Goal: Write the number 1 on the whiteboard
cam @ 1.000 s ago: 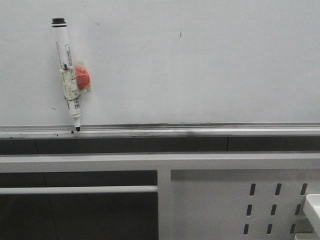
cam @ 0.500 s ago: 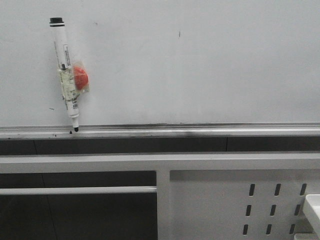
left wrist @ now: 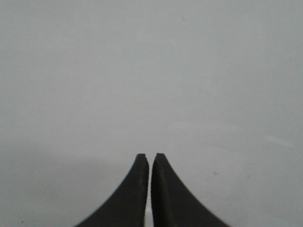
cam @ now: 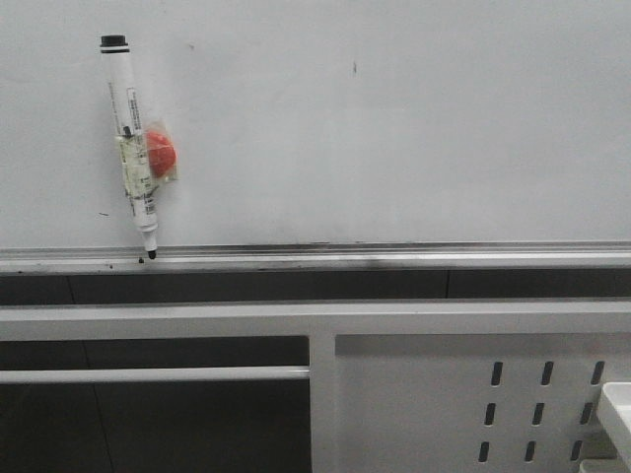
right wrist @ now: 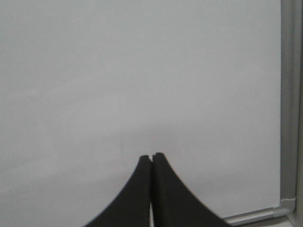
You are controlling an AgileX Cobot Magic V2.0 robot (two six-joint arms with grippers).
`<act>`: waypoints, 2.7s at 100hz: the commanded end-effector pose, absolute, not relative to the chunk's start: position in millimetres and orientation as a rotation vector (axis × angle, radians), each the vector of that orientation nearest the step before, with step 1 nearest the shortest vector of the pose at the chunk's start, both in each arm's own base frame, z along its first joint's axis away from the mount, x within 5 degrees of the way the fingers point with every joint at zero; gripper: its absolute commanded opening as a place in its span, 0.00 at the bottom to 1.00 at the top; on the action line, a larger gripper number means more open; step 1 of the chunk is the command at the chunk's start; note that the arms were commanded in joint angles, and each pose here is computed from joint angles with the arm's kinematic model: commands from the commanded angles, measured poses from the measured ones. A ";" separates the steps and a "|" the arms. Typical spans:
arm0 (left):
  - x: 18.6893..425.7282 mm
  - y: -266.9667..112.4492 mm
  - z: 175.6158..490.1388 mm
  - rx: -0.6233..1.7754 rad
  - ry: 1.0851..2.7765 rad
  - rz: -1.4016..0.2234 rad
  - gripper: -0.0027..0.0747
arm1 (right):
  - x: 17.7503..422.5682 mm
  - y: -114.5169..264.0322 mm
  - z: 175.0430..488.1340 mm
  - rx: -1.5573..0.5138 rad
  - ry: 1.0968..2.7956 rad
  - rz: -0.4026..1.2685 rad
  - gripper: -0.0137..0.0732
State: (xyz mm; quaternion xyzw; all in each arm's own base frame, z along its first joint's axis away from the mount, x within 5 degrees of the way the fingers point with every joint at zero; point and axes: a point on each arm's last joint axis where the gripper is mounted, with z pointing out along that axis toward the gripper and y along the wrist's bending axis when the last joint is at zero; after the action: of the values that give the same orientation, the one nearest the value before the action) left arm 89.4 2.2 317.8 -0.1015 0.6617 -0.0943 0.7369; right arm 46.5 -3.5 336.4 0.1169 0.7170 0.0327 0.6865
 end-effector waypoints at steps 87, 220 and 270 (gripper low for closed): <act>98.4 -26.0 307.9 0.034 1.566 -0.373 0.52 | 59.9 1.0 315.9 0.259 1.761 0.179 0.08; 170.0 -131.0 169.2 0.278 1.570 -0.786 0.51 | 68.4 34.1 348.2 -0.202 1.660 0.423 0.08; 196.0 -146.7 177.1 0.223 1.511 -0.758 0.51 | 99.1 36.7 351.1 -0.194 1.756 0.429 0.08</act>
State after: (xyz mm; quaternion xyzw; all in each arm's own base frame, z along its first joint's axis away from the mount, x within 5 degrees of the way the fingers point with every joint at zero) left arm 191.4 -142.3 146.7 0.1157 0.7593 -0.2904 0.5707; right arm 95.8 38.5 334.4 -0.0947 0.7869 0.1892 0.5797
